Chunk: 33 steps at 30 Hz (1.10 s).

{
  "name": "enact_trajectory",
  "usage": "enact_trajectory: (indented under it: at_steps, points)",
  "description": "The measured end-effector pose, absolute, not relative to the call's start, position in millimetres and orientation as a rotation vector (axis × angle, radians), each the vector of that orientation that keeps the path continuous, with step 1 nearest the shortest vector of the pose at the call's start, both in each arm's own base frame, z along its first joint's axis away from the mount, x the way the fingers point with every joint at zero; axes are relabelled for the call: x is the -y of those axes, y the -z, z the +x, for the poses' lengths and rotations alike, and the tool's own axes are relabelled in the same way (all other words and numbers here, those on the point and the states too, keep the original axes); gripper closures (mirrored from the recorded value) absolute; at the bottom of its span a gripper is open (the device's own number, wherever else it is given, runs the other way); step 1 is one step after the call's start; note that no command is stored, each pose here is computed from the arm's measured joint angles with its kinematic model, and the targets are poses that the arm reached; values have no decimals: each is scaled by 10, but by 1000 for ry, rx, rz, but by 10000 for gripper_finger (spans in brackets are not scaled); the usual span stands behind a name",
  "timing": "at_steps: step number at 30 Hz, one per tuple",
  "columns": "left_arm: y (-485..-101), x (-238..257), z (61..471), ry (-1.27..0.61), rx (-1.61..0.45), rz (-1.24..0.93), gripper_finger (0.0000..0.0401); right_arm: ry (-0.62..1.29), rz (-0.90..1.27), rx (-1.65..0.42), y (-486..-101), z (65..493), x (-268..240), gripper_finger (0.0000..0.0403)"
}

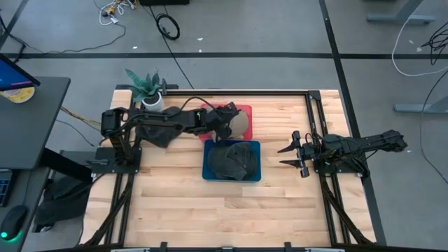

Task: Pick & Place hat
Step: Put the brown cap into the red bin

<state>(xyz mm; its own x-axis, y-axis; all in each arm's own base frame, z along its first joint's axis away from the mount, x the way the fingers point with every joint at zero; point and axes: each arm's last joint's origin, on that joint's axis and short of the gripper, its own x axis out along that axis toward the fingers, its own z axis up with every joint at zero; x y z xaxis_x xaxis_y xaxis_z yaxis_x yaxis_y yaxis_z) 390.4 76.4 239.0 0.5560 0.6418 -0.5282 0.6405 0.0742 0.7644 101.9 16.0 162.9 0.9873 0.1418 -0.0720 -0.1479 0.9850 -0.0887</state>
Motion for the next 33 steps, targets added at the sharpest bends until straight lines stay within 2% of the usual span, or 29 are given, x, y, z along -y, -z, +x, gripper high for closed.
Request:
enact_trajectory:
  at_steps: [5, 8, 11, 17, 19, 25, 33]
  points:
    - [-2416, -686, 3887, -237, -1227, 1536, 192, -146, -94, -65, -1629, 1019, -160, 218]
    - [-2483, -673, 3798, -380, -1245, 1394, 185, -146, -94, -65, -1629, 1019, -160, 218]
    - [-2579, -661, 3610, -414, -1224, 1171, 190, -145, -94, -65, -1629, 1019, -160, 218]
    - [-2840, -726, 3246, -387, -1040, 457, 218, -145, -94, -65, -1629, 1019, -160, 218]
    - [-2881, -768, 3189, -413, -1002, 286, 228, -146, -94, -65, -1629, 1019, -160, 218]
    - [-2760, -815, 3202, -472, -965, 101, 264, -146, -94, -65, -1629, 1019, -160, 218]
    - [-2443, -710, 3262, -261, -846, -96, 337, -145, -94, -66, -1629, 1019, -159, 218]
